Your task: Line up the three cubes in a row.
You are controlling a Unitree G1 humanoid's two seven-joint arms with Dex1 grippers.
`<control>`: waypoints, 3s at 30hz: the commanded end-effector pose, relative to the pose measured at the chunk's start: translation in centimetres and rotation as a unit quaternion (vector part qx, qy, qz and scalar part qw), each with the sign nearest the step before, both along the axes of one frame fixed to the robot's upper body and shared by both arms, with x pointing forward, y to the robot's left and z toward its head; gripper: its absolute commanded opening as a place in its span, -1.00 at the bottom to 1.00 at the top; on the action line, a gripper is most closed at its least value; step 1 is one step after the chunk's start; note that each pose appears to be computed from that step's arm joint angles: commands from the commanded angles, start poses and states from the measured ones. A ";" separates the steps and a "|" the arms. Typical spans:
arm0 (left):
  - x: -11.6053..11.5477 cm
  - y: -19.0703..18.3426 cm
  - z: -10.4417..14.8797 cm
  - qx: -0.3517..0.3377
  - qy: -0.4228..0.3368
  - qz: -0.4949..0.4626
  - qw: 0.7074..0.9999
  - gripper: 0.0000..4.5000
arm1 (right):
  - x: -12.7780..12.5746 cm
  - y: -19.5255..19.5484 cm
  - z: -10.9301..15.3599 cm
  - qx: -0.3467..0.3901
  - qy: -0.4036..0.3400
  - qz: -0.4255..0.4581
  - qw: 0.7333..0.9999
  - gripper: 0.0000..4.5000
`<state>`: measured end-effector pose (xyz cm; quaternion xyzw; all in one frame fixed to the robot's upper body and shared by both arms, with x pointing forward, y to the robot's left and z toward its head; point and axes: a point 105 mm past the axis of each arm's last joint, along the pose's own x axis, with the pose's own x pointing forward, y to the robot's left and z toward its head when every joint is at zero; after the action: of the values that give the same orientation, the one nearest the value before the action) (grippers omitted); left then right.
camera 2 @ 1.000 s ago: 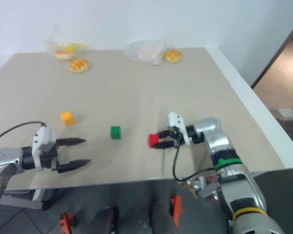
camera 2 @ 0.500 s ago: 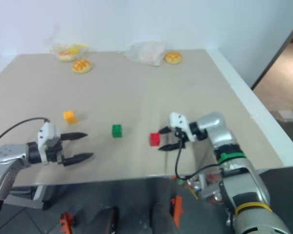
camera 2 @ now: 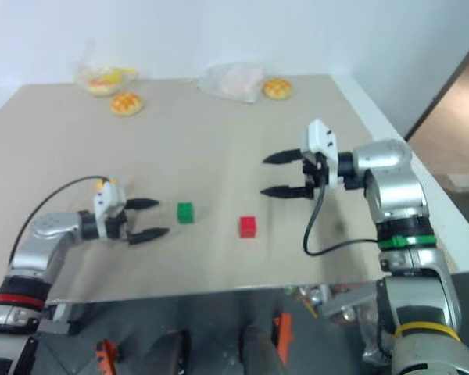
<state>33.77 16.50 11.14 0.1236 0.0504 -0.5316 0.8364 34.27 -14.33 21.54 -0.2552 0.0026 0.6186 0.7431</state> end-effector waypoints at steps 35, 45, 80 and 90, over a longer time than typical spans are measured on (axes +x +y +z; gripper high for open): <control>1.4 -8.4 0.8 0.042 -0.013 -0.182 0.982 -0.42 | -2.0 -0.1 1.6 0.058 -0.024 -0.050 0.997 0.63; 1.3 -11.3 0.4 0.047 -0.021 -0.223 0.974 -0.42 | -2.5 -0.8 1.2 0.066 -0.023 -0.073 0.995 0.63; -0.5 -7.8 0.2 0.038 -0.004 -0.187 0.982 -0.42 | -1.6 0.0 1.0 0.073 -0.016 -0.064 0.995 0.63; 0.8 -7.1 -0.4 0.051 -0.019 -0.146 0.988 -0.20 | -1.6 0.0 1.1 0.073 -0.018 -0.065 0.995 0.63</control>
<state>33.69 8.77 10.62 0.1721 0.0444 -0.6658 0.7247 32.76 -14.54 21.47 -0.1983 -0.0197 0.5632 0.8019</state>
